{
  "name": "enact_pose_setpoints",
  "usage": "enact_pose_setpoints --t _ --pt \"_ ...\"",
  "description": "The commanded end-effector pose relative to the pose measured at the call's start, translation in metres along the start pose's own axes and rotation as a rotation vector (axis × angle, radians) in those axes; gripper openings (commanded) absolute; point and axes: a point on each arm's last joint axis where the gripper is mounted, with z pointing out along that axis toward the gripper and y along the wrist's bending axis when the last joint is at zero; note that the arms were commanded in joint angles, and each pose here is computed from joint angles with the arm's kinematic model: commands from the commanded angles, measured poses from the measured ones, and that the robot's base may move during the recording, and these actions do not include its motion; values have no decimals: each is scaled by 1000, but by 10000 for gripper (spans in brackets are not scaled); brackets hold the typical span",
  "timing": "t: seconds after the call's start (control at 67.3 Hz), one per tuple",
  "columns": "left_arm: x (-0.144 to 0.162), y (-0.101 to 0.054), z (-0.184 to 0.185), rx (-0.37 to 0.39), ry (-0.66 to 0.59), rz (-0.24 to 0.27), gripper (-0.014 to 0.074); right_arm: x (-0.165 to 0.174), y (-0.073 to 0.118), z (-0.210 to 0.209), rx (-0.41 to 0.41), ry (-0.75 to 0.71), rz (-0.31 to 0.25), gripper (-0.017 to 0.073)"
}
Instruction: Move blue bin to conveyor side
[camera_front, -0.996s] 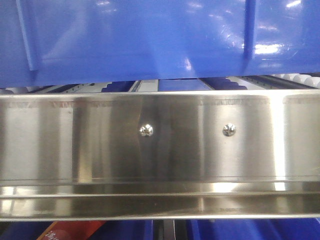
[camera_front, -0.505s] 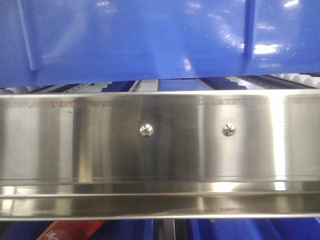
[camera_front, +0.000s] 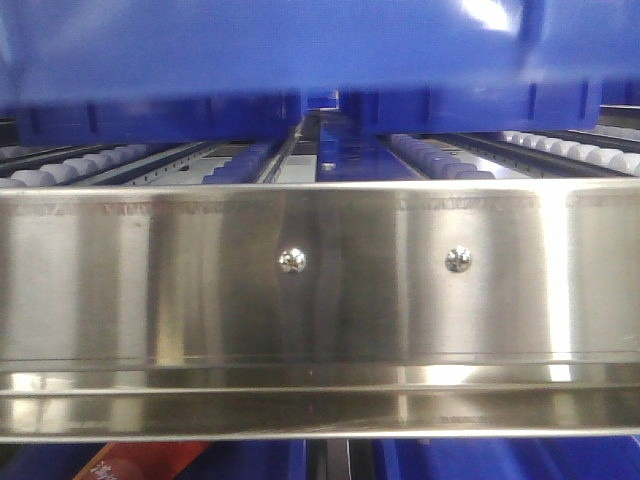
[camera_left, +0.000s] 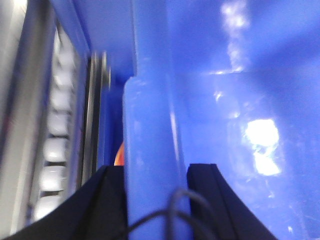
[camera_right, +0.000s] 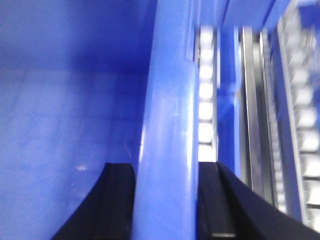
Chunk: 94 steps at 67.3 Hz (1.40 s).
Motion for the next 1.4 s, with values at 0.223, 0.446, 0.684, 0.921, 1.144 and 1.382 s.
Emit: enact_pose_setpoints --t 0.223,0.446,0.684,0.921,1.144,1.382 --pt "13 -13 -83 83 -238 54 -8 21 3 -97 7 -278 -25 -71" --pt "29 -13 -89 78 -228 71 -8 57 -2 -103 43 -233 -30 -71" --pt "44 -11 -77 67 -170 77 -8 71 -3 -101 46 -209 -30 -71" --pt "46 -10 -85 72 -188 74 -8 71 -3 -101 46 -209 -30 -71" --pt "49 -8 -94 76 -211 71 -8 61 -3 -104 40 -322 -33 -71" --pt "50 -7 -96 76 -217 70 -8 59 -3 -104 39 -339 -33 -71"
